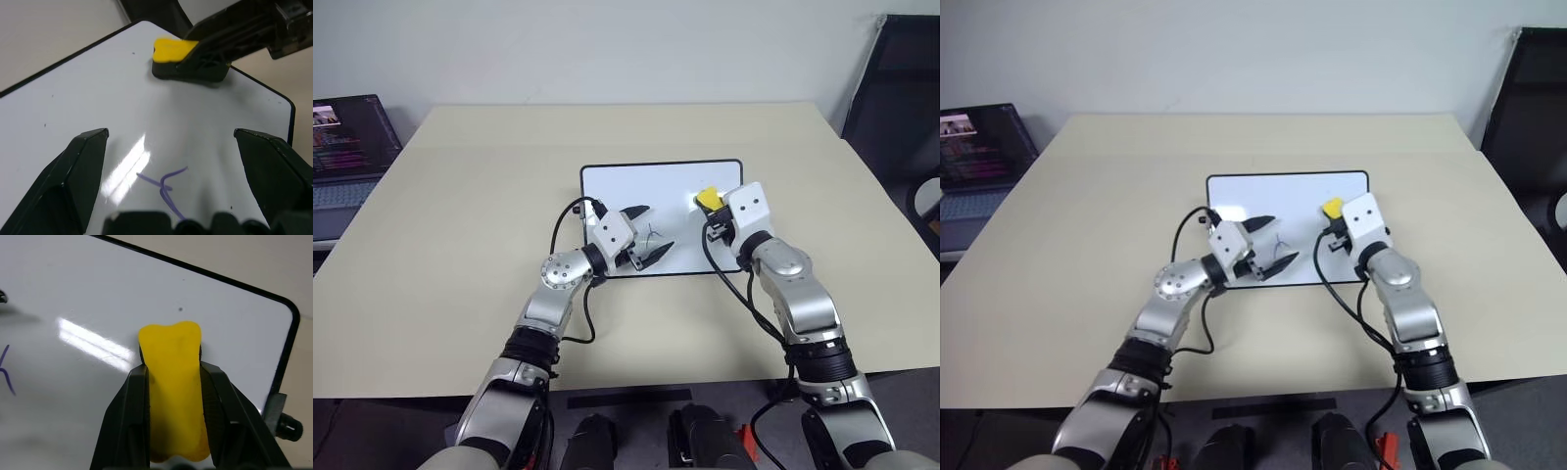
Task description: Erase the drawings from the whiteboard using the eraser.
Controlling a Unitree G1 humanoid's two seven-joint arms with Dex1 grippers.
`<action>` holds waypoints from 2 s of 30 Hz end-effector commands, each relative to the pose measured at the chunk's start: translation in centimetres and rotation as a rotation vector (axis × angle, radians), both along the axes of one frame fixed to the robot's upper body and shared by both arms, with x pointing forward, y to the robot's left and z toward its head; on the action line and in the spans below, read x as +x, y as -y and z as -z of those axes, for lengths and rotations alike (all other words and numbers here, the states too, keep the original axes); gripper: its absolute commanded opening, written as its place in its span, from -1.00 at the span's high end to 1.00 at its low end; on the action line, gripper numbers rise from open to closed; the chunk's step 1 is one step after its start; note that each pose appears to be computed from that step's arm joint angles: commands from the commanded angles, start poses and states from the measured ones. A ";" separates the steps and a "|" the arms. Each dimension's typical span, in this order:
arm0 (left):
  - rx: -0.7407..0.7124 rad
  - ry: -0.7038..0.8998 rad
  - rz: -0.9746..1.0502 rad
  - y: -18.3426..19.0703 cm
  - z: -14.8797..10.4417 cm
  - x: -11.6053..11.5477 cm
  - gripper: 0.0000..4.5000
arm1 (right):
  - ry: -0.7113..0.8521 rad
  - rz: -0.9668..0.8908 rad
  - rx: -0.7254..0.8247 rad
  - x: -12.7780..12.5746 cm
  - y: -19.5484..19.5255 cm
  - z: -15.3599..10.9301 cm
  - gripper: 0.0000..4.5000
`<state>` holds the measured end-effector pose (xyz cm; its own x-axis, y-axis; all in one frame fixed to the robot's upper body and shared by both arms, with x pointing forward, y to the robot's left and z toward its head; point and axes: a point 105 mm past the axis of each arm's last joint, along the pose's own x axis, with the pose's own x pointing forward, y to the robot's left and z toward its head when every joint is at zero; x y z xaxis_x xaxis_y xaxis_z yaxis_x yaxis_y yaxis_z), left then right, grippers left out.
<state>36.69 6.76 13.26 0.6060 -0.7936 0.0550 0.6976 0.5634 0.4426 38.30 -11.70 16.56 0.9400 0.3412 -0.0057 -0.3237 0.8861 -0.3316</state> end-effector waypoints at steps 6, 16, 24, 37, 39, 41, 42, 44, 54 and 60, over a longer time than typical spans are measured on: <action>-0.025 0.013 -0.082 -1.1 0.0 -2.0 -1.00 | 0.099 -0.061 0.039 -2.1 -0.3 -2.5 0.52; 0.006 -0.050 -0.161 -2.8 1.7 -4.1 -1.00 | 0.126 -0.147 0.027 -3.6 -2.1 -2.9 0.52; 0.021 -0.066 -0.213 -4.1 2.2 -4.4 -1.00 | 0.145 -0.190 0.012 -3.1 -3.6 -3.2 0.52; 0.031 -0.056 -0.247 -5.1 2.0 -3.7 -1.00 | 0.066 -0.248 -0.028 -1.0 -7.5 -1.2 0.52; 0.031 -0.055 -0.252 -5.2 2.0 -3.6 -1.00 | 0.055 -0.245 -0.039 -0.8 -7.6 -0.9 0.52; 0.030 -0.055 -0.254 -5.3 1.9 -3.6 -1.00 | 0.044 -0.246 -0.056 -0.6 -7.6 -0.5 0.52; 0.030 -0.055 -0.254 -5.3 1.9 -3.6 -1.00 | 0.035 -0.246 -0.068 -0.6 -7.6 -0.3 0.52; 0.031 -0.055 -0.254 -5.3 1.9 -3.5 -1.00 | -0.004 -0.244 -0.112 -0.4 -7.3 0.7 0.52; 0.044 -0.036 -0.279 -6.7 1.3 -2.4 -1.00 | -0.107 -0.317 -0.212 -2.3 -7.3 3.9 0.52; 0.048 -0.035 -0.289 -7.2 1.4 -2.4 -1.00 | -0.148 -0.398 -0.272 -3.9 -7.9 5.6 0.52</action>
